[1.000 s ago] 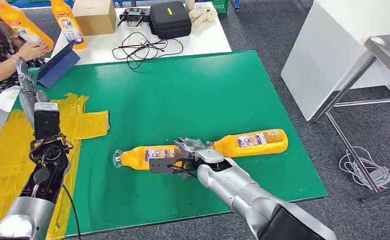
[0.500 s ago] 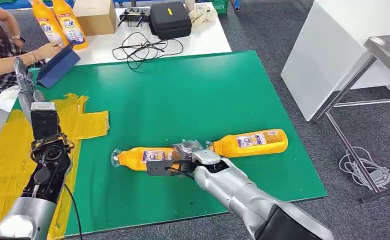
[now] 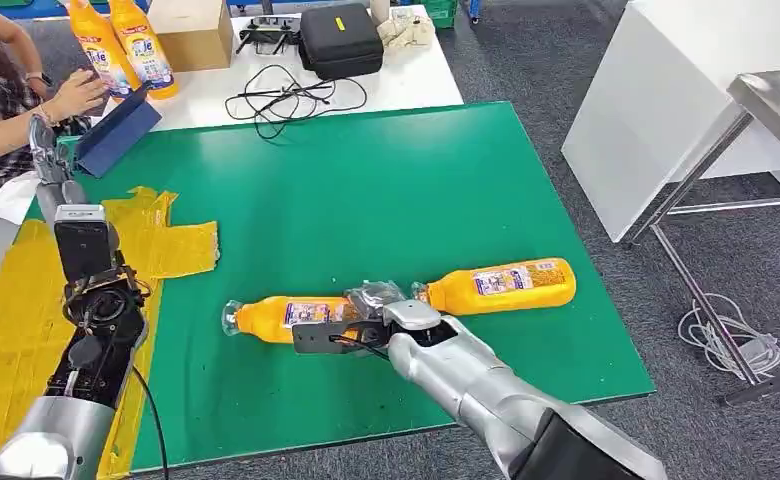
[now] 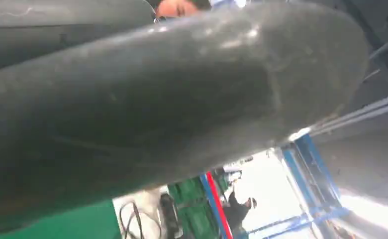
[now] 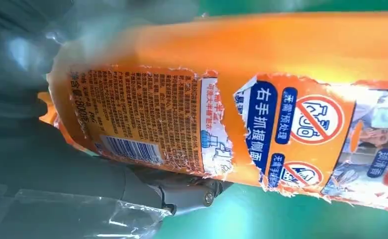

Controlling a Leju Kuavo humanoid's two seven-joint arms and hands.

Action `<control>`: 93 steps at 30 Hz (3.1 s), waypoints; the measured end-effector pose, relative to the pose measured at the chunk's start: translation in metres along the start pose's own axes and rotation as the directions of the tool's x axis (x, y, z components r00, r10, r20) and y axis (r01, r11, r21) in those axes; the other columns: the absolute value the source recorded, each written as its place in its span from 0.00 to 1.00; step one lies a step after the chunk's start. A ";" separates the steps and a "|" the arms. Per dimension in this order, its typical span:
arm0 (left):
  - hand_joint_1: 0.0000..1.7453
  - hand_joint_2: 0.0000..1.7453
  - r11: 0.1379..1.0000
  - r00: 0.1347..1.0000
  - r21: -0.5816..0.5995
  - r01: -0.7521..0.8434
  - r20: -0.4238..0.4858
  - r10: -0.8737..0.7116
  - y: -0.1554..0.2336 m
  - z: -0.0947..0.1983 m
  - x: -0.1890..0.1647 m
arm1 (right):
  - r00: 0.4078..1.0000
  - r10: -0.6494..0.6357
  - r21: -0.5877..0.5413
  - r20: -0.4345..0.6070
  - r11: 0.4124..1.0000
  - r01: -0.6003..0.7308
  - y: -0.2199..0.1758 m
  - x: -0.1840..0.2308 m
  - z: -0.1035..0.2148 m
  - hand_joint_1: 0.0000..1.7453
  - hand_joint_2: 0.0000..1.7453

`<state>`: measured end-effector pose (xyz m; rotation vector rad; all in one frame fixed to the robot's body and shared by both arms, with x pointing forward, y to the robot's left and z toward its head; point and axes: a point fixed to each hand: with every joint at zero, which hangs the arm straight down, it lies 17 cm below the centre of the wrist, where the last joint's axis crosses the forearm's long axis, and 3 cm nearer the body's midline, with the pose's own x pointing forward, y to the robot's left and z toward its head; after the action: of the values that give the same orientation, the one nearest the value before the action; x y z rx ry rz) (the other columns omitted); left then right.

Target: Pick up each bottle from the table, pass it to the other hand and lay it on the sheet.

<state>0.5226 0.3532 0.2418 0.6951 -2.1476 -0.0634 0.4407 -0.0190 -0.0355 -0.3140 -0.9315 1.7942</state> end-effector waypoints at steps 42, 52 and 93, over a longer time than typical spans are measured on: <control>0.00 1.00 0.418 0.327 0.031 -0.908 -0.573 0.752 -0.081 0.059 -0.015 | 0.816 -0.433 -0.513 0.382 0.635 0.577 -0.209 -0.016 0.066 1.00 1.00; 0.00 1.00 0.354 0.326 -0.078 -0.932 -0.607 0.725 -0.125 0.077 0.033 | 0.812 -0.414 -0.473 0.411 0.664 0.578 -0.226 0.017 0.064 1.00 1.00; 0.00 1.00 0.387 0.341 -0.059 -0.920 -0.606 0.718 -0.153 0.053 0.033 | 0.848 -0.367 -0.291 0.381 0.824 0.487 -0.162 0.130 0.038 1.00 1.00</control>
<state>0.5371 0.1974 0.1893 -0.6928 -1.6375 0.2250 0.4732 0.1039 0.1333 -0.0429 -1.4543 1.2489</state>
